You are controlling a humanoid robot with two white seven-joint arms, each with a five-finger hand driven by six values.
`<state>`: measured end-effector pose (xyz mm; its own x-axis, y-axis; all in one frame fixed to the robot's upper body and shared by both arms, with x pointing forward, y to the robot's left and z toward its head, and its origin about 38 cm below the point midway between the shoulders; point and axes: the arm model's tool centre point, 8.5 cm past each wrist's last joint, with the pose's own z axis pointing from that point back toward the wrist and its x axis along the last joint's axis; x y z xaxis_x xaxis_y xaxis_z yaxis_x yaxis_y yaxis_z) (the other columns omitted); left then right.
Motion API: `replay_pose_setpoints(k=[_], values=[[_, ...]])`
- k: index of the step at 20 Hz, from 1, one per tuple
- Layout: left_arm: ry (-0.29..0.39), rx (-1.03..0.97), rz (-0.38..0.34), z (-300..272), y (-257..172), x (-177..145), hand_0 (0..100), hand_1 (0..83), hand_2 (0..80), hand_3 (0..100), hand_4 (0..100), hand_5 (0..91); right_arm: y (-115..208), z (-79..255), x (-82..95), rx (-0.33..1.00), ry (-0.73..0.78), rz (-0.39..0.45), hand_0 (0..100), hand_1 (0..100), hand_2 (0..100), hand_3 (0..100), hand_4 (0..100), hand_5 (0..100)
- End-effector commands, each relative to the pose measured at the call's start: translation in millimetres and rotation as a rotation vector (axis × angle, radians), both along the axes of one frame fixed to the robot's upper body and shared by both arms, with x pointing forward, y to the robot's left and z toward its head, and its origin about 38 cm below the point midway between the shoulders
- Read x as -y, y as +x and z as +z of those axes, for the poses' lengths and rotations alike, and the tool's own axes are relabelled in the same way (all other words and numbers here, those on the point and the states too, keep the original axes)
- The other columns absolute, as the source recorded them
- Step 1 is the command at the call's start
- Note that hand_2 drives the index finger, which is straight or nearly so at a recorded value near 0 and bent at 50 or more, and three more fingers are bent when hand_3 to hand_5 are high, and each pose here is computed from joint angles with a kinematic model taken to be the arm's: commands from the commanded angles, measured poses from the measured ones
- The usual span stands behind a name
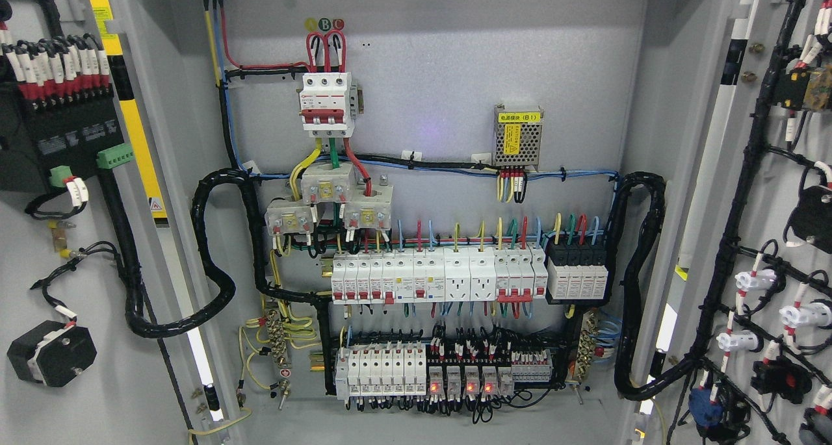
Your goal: Open door with both hands
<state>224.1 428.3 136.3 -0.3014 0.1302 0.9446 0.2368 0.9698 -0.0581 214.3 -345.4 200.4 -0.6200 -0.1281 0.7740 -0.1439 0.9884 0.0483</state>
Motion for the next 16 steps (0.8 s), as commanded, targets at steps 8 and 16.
replay_pose_setpoints(k=[8, 16], values=[[-0.019, -0.042, 0.032, 6.6, 7.9, -55.9, 12, 55.6, 0.0, 0, 0, 0.0, -9.6, 3.0, 22.8, 0.002, 0.01, -0.057, 0, 50, 4, 0, 0, 0], [-0.005, -0.042, 0.07, 15.1, 17.9, -83.4, 12, 55.6, 0.0, 0, 0, 0.0, -11.8, 5.8, 29.1, 0.009, 0.005, -0.075, 0, 50, 4, 0, 0, 0]])
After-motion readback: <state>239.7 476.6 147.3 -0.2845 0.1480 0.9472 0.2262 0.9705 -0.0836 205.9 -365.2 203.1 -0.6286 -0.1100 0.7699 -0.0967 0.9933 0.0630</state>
